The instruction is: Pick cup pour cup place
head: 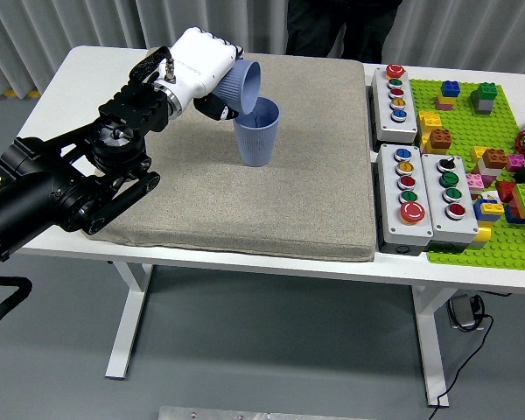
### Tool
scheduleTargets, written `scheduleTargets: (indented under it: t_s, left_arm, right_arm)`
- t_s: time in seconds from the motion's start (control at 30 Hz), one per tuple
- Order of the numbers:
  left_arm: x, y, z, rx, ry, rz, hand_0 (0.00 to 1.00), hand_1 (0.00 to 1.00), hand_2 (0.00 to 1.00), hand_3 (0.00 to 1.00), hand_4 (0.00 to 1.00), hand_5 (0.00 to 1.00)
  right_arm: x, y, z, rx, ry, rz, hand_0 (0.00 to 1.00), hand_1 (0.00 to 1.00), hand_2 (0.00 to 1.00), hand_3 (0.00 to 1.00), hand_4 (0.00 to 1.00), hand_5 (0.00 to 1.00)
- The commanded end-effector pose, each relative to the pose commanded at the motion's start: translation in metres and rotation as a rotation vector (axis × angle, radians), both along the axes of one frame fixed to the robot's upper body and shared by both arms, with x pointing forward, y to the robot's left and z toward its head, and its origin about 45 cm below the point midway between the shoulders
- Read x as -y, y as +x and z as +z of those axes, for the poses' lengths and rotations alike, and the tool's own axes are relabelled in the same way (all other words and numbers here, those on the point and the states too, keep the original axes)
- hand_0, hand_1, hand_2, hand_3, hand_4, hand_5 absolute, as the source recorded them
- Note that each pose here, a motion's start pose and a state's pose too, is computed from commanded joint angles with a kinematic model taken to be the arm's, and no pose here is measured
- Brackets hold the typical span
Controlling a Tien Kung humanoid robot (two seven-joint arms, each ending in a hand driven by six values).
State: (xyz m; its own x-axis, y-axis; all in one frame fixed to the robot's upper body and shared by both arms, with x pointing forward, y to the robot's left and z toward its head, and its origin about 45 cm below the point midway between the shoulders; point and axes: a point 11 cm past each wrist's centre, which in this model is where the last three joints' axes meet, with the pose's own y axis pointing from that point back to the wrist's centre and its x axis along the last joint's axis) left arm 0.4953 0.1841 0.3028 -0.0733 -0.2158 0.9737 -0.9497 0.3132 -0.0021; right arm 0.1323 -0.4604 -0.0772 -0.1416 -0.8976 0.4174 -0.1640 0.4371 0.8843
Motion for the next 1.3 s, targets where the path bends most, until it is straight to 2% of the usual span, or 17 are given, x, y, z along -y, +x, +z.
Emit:
scheduleTargets:
  t_s: [0.53, 0.87, 1.13, 1.3]
  left_arm:
    - [0.003, -0.0024, -0.002, 0.000, 0.015, -0.011, 0.532, 0.519, 0.500, 0.487, 0.895, 0.197]
    - [-0.011, -0.0018, -0.005, -0.010, -0.084, 0.017, 0.534, 0.519, 0.500, 0.487, 0.895, 0.199]
    - [-0.027, -0.0003, 0.000, -0.076, -0.368, 0.064, 0.534, 0.518, 0.501, 0.486, 0.895, 0.199]
    - [-0.033, -0.0049, 0.007, -0.116, -0.646, 0.061, 0.534, 0.516, 0.500, 0.486, 0.895, 0.200]
  right_arm:
    - [-0.001, -0.004, -0.001, -0.010, 0.001, 0.003, 0.701, 0.705, 0.656, 0.629, 0.026, 0.302]
    - [-0.001, -0.006, -0.002, -0.014, 0.002, 0.003, 0.701, 0.705, 0.654, 0.629, 0.026, 0.302]
    - [-0.001, -0.004, -0.002, -0.008, 0.002, 0.000, 0.700, 0.705, 0.654, 0.629, 0.026, 0.302]
    - [-0.002, -0.005, -0.002, -0.008, 0.004, -0.001, 0.700, 0.705, 0.654, 0.629, 0.026, 0.303]
